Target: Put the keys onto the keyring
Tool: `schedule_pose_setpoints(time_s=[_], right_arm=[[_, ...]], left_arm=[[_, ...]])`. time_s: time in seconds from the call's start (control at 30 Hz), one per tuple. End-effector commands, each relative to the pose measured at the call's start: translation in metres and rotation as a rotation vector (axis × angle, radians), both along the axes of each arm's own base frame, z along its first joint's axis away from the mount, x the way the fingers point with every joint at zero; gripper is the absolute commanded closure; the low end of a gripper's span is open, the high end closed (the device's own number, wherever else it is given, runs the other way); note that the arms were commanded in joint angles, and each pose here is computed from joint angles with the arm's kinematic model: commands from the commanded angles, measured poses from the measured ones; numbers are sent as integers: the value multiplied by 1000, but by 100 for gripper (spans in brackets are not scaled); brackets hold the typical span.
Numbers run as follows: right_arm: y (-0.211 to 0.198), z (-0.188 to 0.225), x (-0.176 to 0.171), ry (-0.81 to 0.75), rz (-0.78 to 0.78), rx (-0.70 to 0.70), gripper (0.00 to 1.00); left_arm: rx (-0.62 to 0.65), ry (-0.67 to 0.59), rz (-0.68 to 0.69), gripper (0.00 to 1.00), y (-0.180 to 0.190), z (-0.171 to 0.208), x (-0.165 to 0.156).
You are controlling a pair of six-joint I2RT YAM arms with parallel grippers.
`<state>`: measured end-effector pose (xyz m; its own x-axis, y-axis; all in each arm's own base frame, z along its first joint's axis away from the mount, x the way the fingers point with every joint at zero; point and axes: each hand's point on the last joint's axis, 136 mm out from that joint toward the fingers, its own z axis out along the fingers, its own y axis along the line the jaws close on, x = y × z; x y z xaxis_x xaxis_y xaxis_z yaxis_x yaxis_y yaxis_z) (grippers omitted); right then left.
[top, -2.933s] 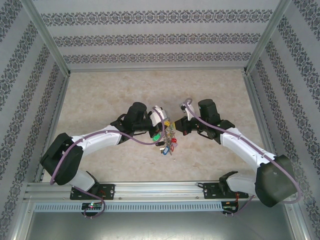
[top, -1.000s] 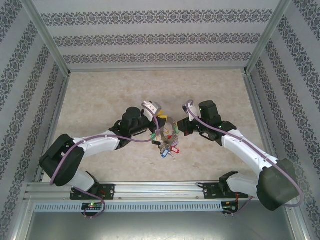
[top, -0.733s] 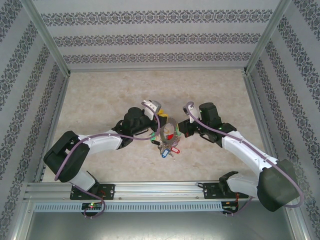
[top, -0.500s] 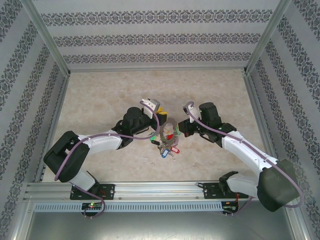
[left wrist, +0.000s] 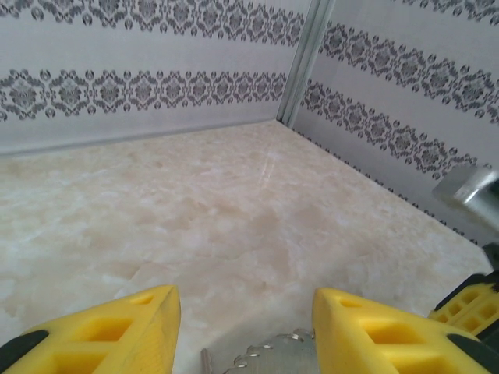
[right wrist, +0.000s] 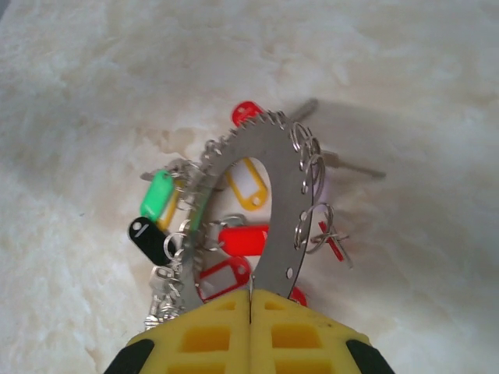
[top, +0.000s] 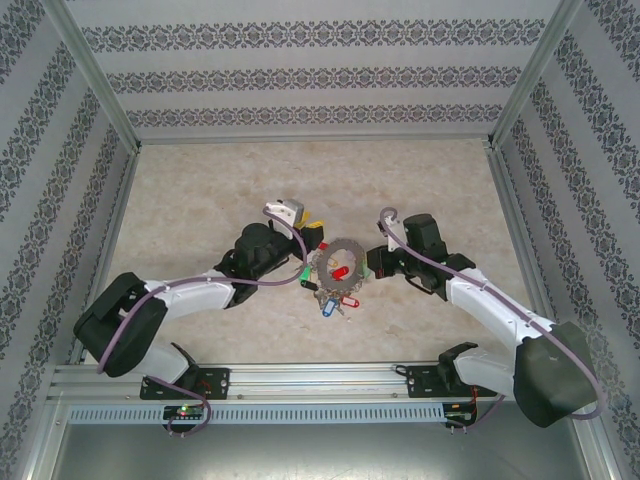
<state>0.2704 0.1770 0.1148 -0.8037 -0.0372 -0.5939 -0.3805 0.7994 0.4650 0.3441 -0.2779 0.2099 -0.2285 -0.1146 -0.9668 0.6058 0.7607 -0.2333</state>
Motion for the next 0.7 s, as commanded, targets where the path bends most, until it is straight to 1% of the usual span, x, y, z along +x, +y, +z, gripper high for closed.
schedule_pose_setpoints(time_s=[0.0,0.13,0.2,0.33,0.5,0.57,0.67], right_arm=[[-11,-14,-8,77,-93,12,100],[-17,-27,-18,128,-144,21,100],[-19,-32,-22,150,-160,23,100],[-21,-37,-32,190,-192,50,100],[-12,-43,-50,228,-148,75,100],[-7,-46,-56,238,-121,68,100],[-7,-55,-66,268,-130,20,100]], left_arm=[[-30,-35,8,52,6,17,-6],[-35,-32,2,49,10,11,-13],[-37,-29,-26,49,8,10,-18],[-24,21,-78,49,0,3,-23],[-32,30,-153,50,-8,0,-34],[-44,23,-146,50,-4,-2,-37],[-71,5,-120,50,6,-2,-43]])
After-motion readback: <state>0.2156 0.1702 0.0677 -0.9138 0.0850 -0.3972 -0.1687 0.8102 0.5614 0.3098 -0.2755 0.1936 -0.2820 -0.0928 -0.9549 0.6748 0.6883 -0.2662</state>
